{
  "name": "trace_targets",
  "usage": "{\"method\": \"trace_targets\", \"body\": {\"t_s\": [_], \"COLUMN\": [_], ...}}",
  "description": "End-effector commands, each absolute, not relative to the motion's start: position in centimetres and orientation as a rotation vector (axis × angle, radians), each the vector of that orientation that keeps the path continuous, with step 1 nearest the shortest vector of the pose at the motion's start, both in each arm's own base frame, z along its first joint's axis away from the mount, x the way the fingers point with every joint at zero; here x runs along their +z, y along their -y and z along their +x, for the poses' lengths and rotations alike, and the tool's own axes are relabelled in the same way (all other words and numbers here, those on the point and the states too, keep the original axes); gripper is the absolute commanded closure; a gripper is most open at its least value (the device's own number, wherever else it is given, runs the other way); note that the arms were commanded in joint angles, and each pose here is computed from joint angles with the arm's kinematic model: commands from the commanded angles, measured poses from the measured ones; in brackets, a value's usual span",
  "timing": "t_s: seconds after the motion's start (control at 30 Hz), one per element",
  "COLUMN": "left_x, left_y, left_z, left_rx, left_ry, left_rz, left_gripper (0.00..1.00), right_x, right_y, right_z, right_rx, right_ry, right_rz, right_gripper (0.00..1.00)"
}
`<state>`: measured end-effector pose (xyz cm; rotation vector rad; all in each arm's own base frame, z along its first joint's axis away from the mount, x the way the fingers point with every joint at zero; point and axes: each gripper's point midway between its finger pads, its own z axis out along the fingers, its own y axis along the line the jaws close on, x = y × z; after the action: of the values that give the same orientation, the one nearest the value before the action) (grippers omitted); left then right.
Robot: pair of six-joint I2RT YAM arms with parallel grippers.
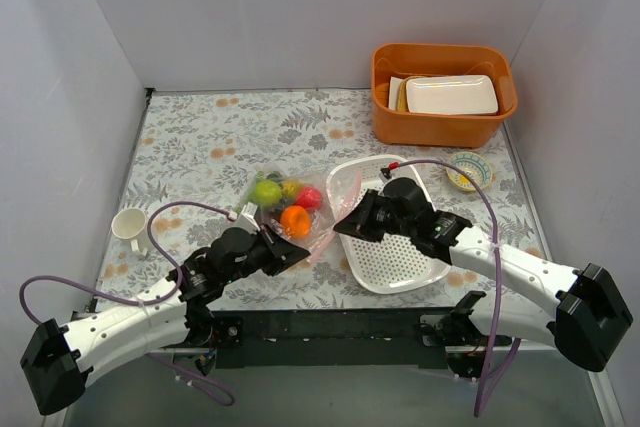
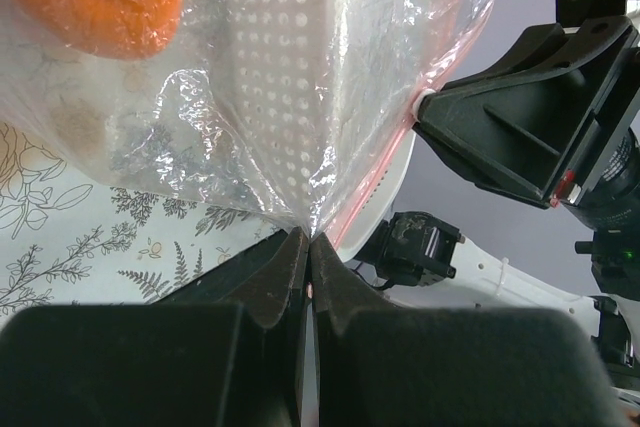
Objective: Place the food in the zip-top bag and seal the zipper
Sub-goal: Zip the zipper food storage bag at the center of the board.
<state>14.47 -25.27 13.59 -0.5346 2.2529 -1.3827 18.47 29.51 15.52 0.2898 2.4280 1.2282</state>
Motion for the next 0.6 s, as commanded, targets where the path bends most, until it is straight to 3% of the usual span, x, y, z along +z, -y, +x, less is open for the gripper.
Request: {"method": "trace_targets", "body": {"t_s": [0.0, 0.57], "left_x": [13.9, 12.9], "left_y": [25.1, 24.1], "left_z": [13.8, 12.3], "left_rx": [-1.438, -1.426], "left_ry": [-2.307, -2.355], "left_rz": [-0.800, -0.771], "left_gripper": [1.00, 1.00], "right_x": [16.7, 16.6], "right_y": [-28.8, -28.2], "right_z": [20.5, 21.9], "right_rx": [1.202, 1.204], "right_ry": [-2.348, -2.347], "right_rz": [0.306, 0.315], "right_gripper": [0.87, 0.86]}}
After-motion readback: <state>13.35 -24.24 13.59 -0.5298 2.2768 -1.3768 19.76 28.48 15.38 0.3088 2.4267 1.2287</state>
